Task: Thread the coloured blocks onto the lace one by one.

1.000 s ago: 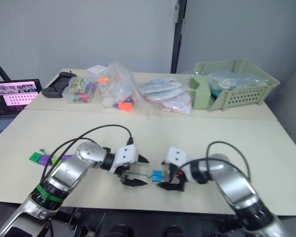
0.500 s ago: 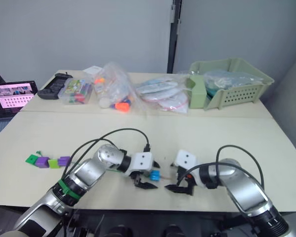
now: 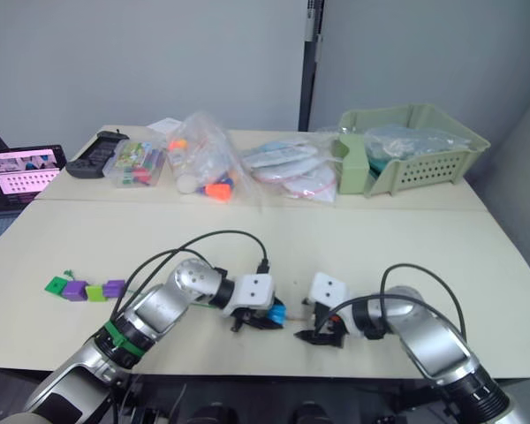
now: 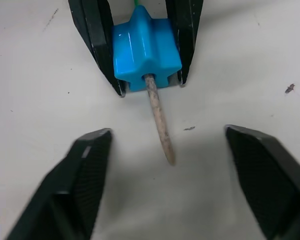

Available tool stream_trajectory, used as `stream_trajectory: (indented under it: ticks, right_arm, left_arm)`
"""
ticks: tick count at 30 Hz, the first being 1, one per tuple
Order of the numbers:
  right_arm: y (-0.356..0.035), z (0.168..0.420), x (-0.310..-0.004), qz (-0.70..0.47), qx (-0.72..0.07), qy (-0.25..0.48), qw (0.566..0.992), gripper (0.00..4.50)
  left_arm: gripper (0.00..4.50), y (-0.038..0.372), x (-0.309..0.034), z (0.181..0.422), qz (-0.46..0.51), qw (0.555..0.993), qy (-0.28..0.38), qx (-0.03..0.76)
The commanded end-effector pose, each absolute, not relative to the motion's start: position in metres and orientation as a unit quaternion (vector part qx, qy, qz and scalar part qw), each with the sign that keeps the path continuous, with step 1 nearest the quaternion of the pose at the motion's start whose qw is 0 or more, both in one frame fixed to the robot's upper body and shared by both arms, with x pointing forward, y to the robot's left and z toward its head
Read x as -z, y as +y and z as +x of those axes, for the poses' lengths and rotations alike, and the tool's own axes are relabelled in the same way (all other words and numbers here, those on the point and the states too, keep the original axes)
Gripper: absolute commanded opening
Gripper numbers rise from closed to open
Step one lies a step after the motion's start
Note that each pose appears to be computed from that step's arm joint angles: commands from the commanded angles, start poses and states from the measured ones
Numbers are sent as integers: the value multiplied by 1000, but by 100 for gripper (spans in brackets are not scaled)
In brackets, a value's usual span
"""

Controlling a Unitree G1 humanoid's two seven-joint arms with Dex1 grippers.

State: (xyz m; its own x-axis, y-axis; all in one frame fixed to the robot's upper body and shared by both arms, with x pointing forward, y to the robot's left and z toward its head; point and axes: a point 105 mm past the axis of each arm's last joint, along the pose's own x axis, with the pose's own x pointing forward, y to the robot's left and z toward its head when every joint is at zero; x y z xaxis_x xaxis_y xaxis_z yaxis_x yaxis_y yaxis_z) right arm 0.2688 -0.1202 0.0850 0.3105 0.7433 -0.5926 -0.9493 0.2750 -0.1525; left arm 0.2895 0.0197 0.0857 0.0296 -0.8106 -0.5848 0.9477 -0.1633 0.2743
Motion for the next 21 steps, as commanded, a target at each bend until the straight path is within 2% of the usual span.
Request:
stream_trajectory:
  ticks: [1, 8, 12, 16, 21]
  right_arm:
    - [-121, 271, -81, -256, -550, 205, 768, 236]
    - [-122, 271, -78, -256, -554, 206, 765, 3]
    - [-120, 272, -82, -258, -558, 198, 764, 0]
    - [-116, 274, -87, -264, -562, 189, 761, 0]
    - [-111, 275, -96, -276, -568, 182, 754, 0]
  left_arm:
    - [139, 27, -83, 294, 341, 640, 115, 679]
    - [139, 31, -84, 295, 340, 644, 116, 676]
    - [139, 44, -89, 296, 338, 653, 115, 669]
    - [139, 80, -94, 299, 339, 667, 138, 649]
    - [139, 194, -99, 298, 384, 677, 233, 583]
